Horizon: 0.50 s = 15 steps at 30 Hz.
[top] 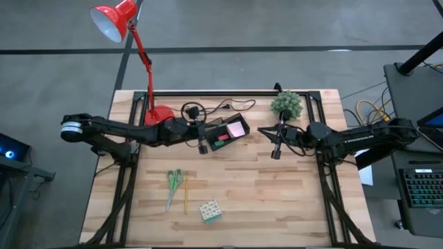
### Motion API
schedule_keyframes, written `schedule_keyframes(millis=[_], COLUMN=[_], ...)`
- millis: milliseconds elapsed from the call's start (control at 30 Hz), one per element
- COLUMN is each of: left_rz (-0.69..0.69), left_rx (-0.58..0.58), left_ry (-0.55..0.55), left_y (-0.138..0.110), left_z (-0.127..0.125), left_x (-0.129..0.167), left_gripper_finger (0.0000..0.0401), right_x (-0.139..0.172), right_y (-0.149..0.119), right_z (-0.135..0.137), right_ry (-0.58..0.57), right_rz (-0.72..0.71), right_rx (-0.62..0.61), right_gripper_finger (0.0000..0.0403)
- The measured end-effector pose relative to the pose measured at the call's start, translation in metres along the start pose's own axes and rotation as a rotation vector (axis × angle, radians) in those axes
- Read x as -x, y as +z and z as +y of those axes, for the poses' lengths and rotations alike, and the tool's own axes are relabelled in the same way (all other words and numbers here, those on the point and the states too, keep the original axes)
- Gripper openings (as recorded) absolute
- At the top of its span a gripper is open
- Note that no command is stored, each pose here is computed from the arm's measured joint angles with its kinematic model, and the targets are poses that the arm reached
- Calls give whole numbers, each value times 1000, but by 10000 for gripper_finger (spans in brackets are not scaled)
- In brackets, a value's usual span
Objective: Pick and place office supplies into organizer
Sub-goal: Put the blue pencil into the desk organizer
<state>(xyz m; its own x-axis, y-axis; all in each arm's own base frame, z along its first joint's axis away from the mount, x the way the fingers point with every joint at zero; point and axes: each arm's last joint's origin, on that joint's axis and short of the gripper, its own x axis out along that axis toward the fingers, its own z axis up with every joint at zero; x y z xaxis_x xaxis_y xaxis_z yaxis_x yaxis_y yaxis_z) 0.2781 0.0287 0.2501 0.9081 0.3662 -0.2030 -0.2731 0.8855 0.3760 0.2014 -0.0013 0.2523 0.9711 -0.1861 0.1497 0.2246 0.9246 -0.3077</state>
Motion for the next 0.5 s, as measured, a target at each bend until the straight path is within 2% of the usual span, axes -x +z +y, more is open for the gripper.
schedule_keyframes(millis=[200, 367, 500], left_rz=[37, 55, 92], left_rx=[107, 138, 206], left_ry=[54, 91, 105], left_y=[-14, -24, -35], left_z=[11, 17, 18], left_x=[-15, -26, -34], left_gripper_finger=[6, 6, 6], right_x=[0, 0, 0], right_y=[0, 0, -1], right_z=[0, 0, 0], right_ry=[0, 0, 3], right_rz=[0, 1, 8], right_rx=[-5, -8, -6], right_gripper_finger=[9, 9, 9])
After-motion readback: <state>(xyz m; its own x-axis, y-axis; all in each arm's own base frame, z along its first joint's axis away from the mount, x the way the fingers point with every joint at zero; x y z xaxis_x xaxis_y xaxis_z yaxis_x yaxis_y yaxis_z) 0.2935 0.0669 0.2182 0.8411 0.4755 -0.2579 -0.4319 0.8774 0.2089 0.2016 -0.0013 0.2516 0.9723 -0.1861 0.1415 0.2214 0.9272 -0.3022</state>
